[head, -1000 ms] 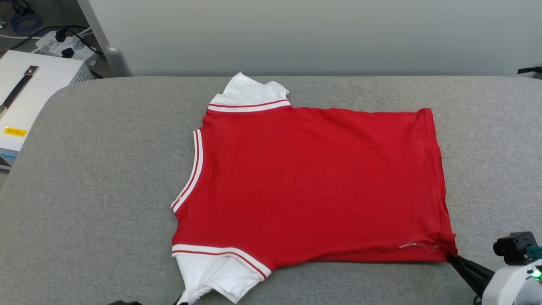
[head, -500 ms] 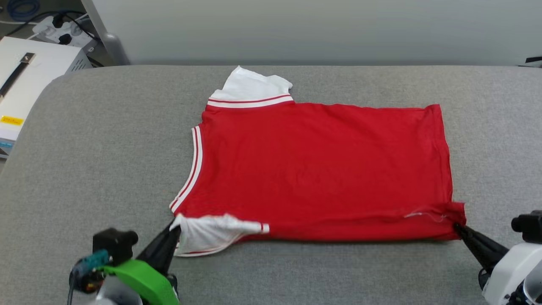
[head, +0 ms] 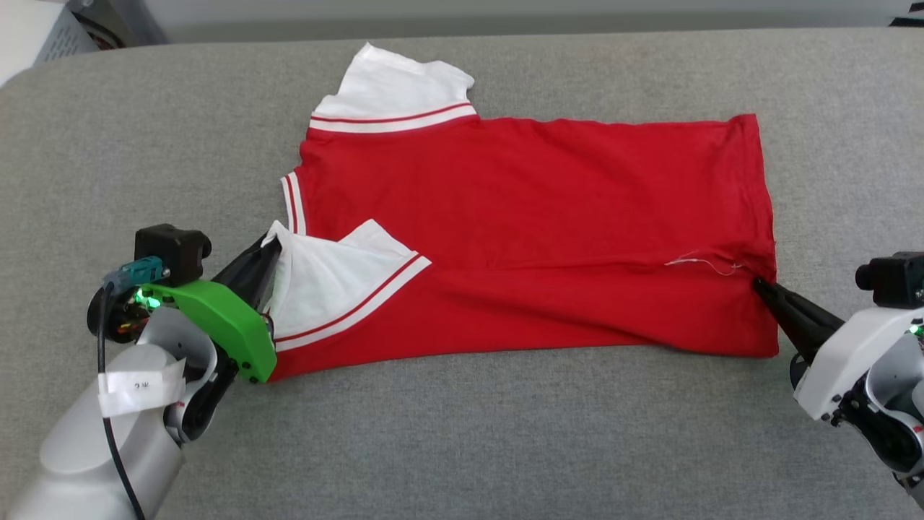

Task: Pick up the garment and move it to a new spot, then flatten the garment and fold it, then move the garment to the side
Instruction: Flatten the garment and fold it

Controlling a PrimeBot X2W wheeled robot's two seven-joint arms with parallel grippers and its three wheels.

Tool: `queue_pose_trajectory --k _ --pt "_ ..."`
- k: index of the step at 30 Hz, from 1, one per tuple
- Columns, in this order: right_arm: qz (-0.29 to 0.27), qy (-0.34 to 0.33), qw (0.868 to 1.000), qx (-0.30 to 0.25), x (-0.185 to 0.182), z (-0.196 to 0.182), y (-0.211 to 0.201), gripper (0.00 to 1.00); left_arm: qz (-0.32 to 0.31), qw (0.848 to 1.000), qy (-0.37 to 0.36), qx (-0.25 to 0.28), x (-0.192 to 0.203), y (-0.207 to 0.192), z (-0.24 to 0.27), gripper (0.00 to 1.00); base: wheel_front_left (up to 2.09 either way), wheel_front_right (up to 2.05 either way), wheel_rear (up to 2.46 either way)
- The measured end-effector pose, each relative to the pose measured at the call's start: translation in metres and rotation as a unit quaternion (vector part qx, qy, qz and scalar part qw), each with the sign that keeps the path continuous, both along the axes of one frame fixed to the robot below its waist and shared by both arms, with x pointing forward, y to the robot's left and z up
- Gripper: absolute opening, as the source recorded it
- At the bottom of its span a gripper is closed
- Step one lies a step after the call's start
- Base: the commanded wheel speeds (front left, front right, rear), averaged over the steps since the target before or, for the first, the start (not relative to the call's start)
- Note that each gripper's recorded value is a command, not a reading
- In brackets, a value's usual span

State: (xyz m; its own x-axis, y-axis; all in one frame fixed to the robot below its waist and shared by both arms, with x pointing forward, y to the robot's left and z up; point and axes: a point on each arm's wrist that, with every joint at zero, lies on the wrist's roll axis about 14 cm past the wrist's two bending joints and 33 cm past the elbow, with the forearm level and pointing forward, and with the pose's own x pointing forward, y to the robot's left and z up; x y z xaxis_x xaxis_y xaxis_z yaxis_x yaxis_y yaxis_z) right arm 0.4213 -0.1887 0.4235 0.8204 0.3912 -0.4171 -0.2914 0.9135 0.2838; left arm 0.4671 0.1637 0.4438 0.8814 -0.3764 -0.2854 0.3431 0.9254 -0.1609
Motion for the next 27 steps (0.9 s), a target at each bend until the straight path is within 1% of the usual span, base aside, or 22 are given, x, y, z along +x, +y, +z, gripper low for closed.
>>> queue_pose_trajectory --k 1,5,10,14,18,19,20,21,24,27 --pt "-0.002 0.004 1.0 -0.003 0.005 -0.004 -0.001 0.0 -0.002 1.0 0.009 0.009 0.005 0.001 -0.008 0.0 0.0 0.0 0.0" --pt "-0.006 0.017 1.0 -0.014 0.017 -0.017 -0.003 0.0 -0.003 0.999 0.036 0.017 0.018 -0.001 -0.034 0.0 0.0 0.0 0.0" --pt "-0.007 0.045 0.999 -0.023 0.022 -0.04 -0.003 0.0 -0.001 0.996 0.084 0.04 0.02 0.001 -0.073 0.0 0.0 0.0 0.0" --pt "-0.004 0.062 0.997 -0.038 0.023 -0.053 -0.005 0.0 -0.006 0.995 0.092 0.042 0.022 -0.002 -0.084 0.0 0.0 0.0 0.0" --pt "-0.005 0.053 0.998 -0.034 0.024 -0.051 -0.004 0.0 -0.003 0.996 0.085 0.036 0.022 -0.003 -0.082 0.0 0.0 0.0 0.0" --pt "-0.006 0.05 0.998 -0.033 0.025 -0.049 -0.004 0.24 -0.001 0.996 0.084 0.034 0.021 -0.004 -0.082 0.35 0.0 0.0 0.0" --pt "-0.006 0.045 0.998 -0.033 0.025 -0.047 -0.003 0.6 -0.001 0.996 0.08 0.035 0.021 -0.003 -0.08 1.0 0.0 0.0 0.0" --pt "-0.009 0.034 0.999 -0.031 0.027 -0.042 -0.004 1.0 0.0 0.997 0.074 0.037 0.021 -0.002 -0.077 1.0 0.0 0.0 0.0" --pt "-0.031 -0.001 0.999 -0.018 0.031 -0.027 -0.011 1.0 0.004 0.998 0.06 0.035 0.02 0.001 -0.066 1.0 0.0 0.0 0.0" --pt "-0.032 -0.028 0.999 -0.011 0.029 -0.012 -0.011 1.0 0.002 0.998 0.045 0.041 0.018 0.006 -0.053 1.0 0.0 0.0 0.0"
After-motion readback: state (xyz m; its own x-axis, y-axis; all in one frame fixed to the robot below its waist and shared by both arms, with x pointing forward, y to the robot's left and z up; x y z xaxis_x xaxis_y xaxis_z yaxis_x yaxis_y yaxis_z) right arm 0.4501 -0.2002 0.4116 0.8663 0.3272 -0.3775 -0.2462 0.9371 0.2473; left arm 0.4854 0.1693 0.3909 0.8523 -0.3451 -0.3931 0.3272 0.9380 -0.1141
